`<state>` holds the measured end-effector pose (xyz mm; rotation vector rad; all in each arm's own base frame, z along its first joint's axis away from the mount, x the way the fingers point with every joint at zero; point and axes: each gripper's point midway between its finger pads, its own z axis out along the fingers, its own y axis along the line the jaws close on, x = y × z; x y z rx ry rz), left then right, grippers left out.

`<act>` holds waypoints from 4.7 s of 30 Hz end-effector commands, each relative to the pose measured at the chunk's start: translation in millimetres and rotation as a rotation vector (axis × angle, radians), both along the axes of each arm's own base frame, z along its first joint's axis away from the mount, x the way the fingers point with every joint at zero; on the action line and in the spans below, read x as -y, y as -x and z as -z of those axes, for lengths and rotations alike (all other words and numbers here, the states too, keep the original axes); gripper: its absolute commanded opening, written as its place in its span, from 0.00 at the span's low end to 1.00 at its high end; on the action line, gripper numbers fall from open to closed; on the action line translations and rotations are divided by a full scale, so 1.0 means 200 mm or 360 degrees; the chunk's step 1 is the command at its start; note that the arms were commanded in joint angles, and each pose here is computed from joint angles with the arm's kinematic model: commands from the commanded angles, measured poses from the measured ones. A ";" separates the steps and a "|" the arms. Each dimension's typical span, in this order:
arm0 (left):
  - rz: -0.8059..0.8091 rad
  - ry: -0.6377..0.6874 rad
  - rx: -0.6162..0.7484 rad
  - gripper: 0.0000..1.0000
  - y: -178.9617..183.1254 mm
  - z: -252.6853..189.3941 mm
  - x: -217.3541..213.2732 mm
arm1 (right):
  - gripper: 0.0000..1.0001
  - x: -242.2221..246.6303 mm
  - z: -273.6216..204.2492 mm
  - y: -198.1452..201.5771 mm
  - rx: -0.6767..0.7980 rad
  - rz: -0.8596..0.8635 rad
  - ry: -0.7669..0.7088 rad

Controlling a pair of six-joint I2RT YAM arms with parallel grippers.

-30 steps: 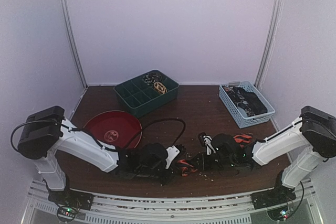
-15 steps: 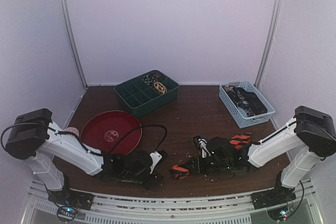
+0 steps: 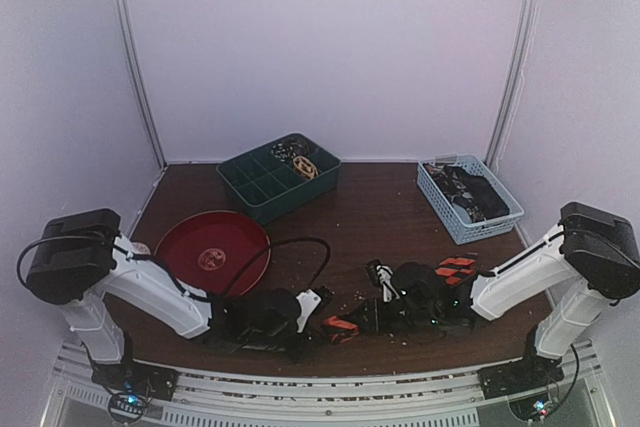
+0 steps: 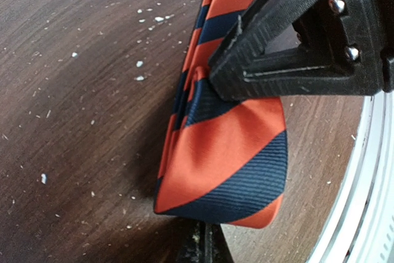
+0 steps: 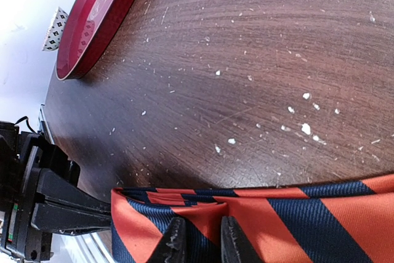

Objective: Roll the ties
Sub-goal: Roll the tie at the center of the board.

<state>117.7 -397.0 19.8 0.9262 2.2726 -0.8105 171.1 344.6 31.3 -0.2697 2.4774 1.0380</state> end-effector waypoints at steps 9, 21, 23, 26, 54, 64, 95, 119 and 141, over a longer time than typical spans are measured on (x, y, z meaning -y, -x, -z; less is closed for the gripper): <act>-0.0053 -0.0039 -0.0212 0.00 0.08 0.11 -0.02 | 0.21 0.07 0.07 0.04 -0.0024 0.0007 0.0092; -0.0021 0.0043 -0.0010 0.00 -0.01 -0.03 0.10 | 0.22 0.09 0.06 0.03 0.0012 -0.0003 0.0122; 0.0000 0.0049 0.0011 0.00 -0.01 -0.05 0.11 | 0.22 0.11 0.06 0.02 0.0030 0.0016 0.0137; 0.0033 0.0085 0.0051 0.00 -0.01 -0.08 0.13 | 0.22 0.11 0.04 0.02 0.0063 0.0004 0.0140; 0.0069 0.0114 0.0234 0.00 -0.07 -0.27 0.20 | 0.18 0.09 -0.06 -0.07 0.0215 0.0120 -0.0001; 0.0084 0.0096 0.0246 0.00 -0.09 -0.27 0.25 | 0.07 0.17 -0.05 -0.10 0.0211 0.0153 -0.0041; 0.0121 0.0044 0.0276 0.06 -0.23 -0.22 0.46 | 0.54 0.35 -0.23 -0.14 0.0238 0.0131 0.0087; 0.0045 0.0044 0.0365 0.41 -0.27 -0.30 0.14 | 0.30 0.17 -0.08 -0.07 -0.0075 0.0045 -0.0093; 0.0017 0.0109 0.0166 0.02 -0.04 -0.17 -0.29 | 0.26 -0.14 -0.06 0.03 -0.0132 0.0109 -0.0154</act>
